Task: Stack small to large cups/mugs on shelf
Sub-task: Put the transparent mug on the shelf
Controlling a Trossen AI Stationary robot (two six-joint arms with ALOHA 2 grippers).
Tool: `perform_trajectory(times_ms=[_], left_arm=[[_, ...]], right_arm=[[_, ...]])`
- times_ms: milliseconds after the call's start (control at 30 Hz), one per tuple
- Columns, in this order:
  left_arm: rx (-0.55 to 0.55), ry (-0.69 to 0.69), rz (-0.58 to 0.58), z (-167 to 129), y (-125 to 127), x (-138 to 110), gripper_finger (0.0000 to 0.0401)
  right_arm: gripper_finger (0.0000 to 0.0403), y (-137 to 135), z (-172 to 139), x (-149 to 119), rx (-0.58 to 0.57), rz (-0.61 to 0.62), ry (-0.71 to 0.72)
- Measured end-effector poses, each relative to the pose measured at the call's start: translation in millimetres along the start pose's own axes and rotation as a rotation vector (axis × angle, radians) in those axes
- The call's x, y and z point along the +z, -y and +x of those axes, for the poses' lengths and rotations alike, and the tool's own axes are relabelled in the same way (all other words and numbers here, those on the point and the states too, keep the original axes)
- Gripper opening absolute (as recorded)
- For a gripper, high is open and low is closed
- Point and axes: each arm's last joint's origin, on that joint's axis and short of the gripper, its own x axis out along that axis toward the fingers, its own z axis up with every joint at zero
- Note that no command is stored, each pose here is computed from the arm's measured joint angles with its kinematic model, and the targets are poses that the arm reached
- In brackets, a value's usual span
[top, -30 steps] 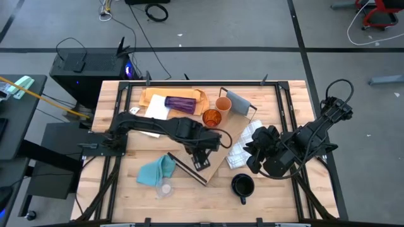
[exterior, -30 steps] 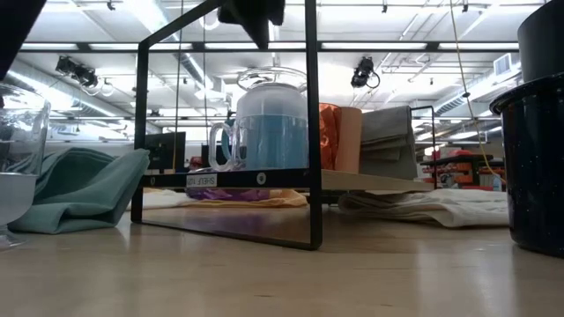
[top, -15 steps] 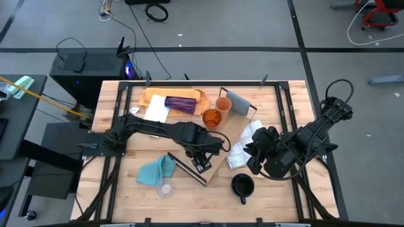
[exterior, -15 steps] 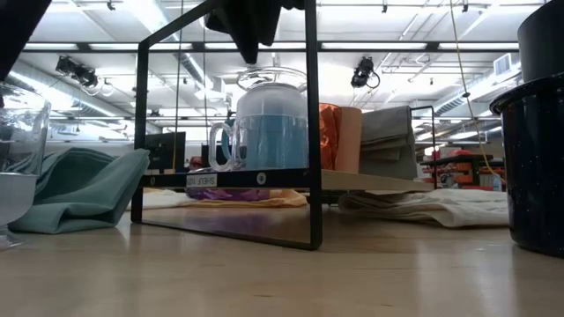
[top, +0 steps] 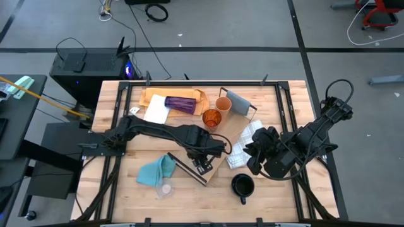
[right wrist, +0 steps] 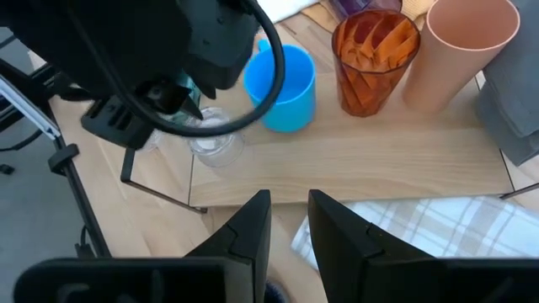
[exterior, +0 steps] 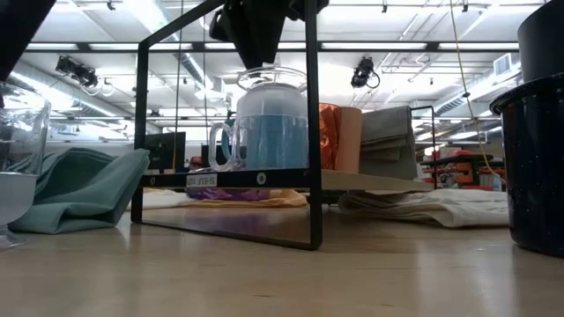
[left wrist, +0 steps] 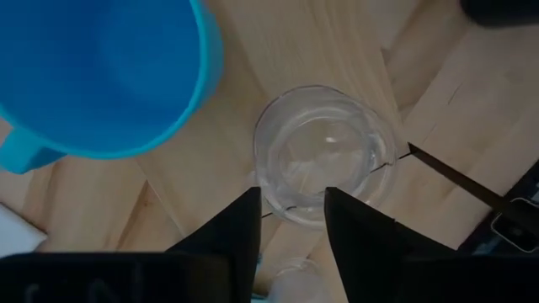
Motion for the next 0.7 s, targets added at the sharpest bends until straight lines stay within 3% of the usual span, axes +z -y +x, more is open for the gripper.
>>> perform_trajectory(times_ms=[700], left_arm=[[0.009, -0.007, -0.004, 4.8, -2.3, 4.0, 0.0152]], right_arm=[[0.0089, -1.0, -2.1, -2.5, 0.010, 0.000, -0.002]])
